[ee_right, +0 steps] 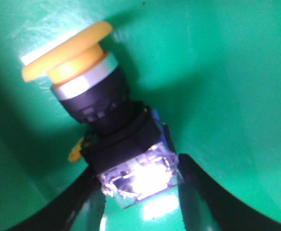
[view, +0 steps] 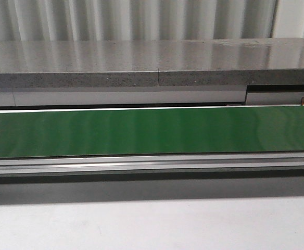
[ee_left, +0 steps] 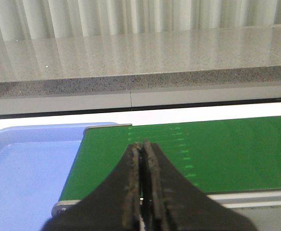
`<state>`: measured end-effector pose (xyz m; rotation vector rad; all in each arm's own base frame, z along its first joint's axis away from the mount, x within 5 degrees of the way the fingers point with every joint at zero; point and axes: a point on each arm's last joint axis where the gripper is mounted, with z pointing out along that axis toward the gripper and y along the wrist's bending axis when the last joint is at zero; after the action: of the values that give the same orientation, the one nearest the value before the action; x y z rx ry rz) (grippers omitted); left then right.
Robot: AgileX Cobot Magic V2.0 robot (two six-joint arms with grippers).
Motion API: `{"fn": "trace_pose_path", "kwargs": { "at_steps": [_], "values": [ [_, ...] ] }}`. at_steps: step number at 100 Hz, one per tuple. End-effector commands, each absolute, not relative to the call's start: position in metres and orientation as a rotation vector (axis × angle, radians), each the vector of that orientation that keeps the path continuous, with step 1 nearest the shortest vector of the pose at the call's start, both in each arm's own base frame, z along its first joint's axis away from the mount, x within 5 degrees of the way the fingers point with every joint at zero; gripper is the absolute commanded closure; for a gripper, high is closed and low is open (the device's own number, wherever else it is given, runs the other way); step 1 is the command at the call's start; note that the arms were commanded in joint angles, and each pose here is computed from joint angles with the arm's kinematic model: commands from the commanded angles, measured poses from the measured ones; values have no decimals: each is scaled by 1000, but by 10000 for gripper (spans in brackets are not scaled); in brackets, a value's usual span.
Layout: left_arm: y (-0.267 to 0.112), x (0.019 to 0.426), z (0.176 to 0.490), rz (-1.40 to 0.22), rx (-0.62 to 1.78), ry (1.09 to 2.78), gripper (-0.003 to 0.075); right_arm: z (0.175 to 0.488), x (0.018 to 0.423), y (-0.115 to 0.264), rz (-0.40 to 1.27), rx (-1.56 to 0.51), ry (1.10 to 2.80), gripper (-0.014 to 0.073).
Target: Move button from right to left
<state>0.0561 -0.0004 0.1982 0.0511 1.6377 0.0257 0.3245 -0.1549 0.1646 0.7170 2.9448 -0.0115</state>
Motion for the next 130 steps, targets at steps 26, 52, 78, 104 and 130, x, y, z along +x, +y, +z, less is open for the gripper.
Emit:
{"fn": "trace_pose_path", "kwargs": {
  "at_steps": [26, 52, 78, 104, 130],
  "values": [
    [-1, 56, 194, 11, 41, 1568, 741, 208, 329, -160, -68, 671, 2816, 342],
    [-1, 56, 194, 11, 41, 1568, 741, 249, 316, -152, -61, 667, 2732, 342],
    [-1, 56, 194, 11, 41, 1568, 741, 284, 303, -126, 21, 634, 2697, 342],
    [-1, 56, 194, 11, 41, 1568, 741, 287, 309, -83, 100, 485, 2760, 342],
    [-1, 56, 194, 11, 41, 1568, 741, 278, 324, -58, 215, 464, 2756, 342]
  ]
}}
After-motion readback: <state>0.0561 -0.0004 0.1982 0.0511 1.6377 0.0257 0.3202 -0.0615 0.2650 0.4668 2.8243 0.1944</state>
